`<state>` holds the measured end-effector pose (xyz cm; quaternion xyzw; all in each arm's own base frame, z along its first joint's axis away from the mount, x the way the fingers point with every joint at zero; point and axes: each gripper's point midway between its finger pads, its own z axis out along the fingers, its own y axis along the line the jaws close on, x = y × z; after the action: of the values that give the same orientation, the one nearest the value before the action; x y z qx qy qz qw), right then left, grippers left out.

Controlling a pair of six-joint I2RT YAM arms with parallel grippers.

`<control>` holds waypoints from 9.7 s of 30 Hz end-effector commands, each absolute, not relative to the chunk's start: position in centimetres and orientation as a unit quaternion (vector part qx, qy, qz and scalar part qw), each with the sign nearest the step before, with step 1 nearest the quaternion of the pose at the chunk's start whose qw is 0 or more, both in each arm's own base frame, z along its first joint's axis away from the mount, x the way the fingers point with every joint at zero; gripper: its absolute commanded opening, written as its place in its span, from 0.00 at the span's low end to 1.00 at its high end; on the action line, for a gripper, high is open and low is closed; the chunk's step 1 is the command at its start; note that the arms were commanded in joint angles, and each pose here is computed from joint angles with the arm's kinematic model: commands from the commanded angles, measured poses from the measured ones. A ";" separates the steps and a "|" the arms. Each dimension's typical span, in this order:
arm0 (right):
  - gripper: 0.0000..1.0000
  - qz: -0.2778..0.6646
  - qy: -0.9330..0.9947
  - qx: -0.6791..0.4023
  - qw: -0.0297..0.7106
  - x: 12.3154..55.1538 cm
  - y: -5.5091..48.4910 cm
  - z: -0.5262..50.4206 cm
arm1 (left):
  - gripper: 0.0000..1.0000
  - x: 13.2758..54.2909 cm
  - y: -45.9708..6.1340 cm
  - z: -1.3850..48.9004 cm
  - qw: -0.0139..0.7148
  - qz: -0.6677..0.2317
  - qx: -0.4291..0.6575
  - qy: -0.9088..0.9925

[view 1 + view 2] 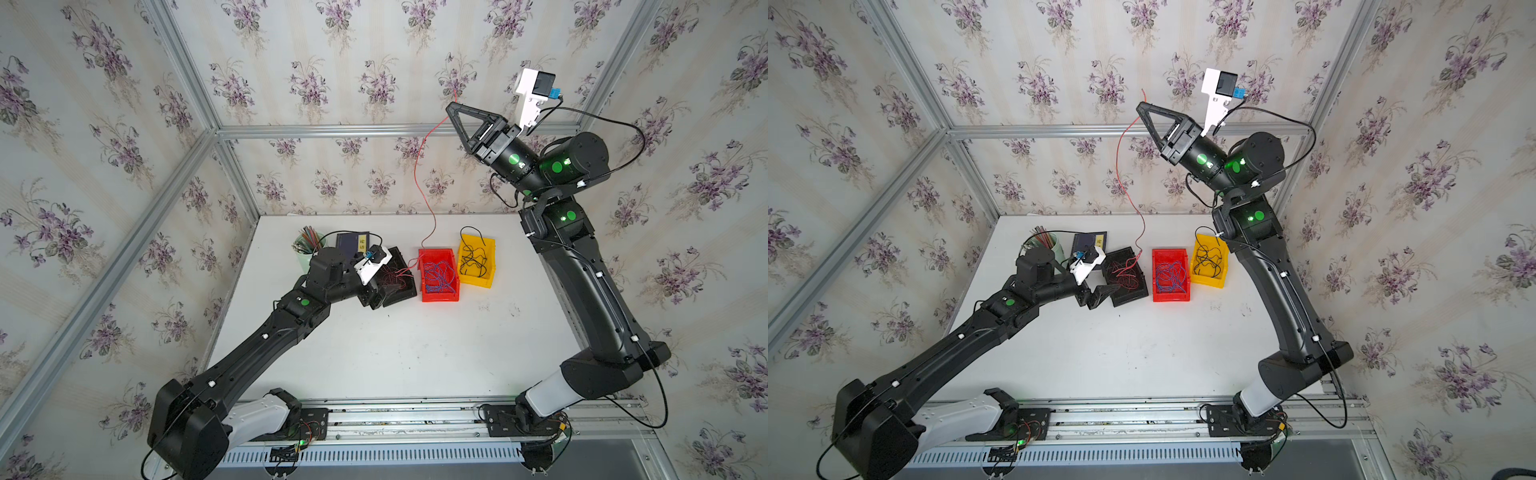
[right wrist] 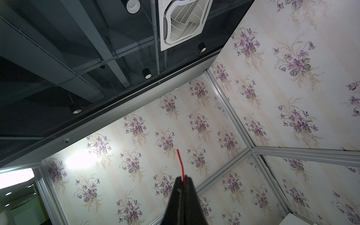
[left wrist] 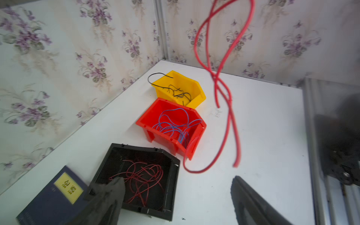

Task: Untangle and sort cables by color
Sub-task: Untie the cable, then place the cable in the bin, then reset both arms

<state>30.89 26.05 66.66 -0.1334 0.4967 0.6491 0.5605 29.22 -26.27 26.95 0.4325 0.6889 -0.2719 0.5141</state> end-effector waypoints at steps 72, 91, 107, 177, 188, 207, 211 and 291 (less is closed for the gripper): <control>0.00 0.562 0.569 -0.013 0.599 35.4 16.5 57.3 | 0.28 44.6 -26.2 12.5 0.369 -0.291 0.275 0.839; 0.00 0.583 0.565 -0.019 0.584 36.0 19.9 56.3 | 0.82 41.4 -21.0 20.9 0.415 -0.202 0.266 0.846; 0.00 0.586 0.600 -0.041 0.544 39.4 26.0 51.8 | 0.92 30.6 -14.6 29.3 0.518 -0.157 0.226 0.810; 0.00 0.560 0.735 -0.148 0.353 44.8 41.2 19.9 | 0.99 24.9 -9.3 26.8 0.522 -0.091 0.179 0.829; 0.00 0.389 0.844 -0.175 0.325 45.8 37.7 13.3 | 0.99 25.4 -9.9 26.6 0.516 -0.104 0.183 0.830; 0.00 0.313 0.887 -0.189 0.283 47.3 37.9 7.4 | 0.99 26.1 -10.1 25.7 0.504 -0.092 0.199 0.835; 0.00 0.308 0.891 -0.198 0.269 46.5 38.1 6.9 | 0.99 26.4 -10.4 25.5 0.503 -0.095 0.200 0.835; 0.56 0.121 0.715 -0.014 0.688 35.5 0.6 14.9 | 0.99 37.5 -2.6 12.3 0.588 0.003 0.112 0.801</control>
<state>35.72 0.53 13.38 -0.0027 0.7380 0.1260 0.6629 37.08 -1.48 11.26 0.0656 0.8261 0.0094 0.5596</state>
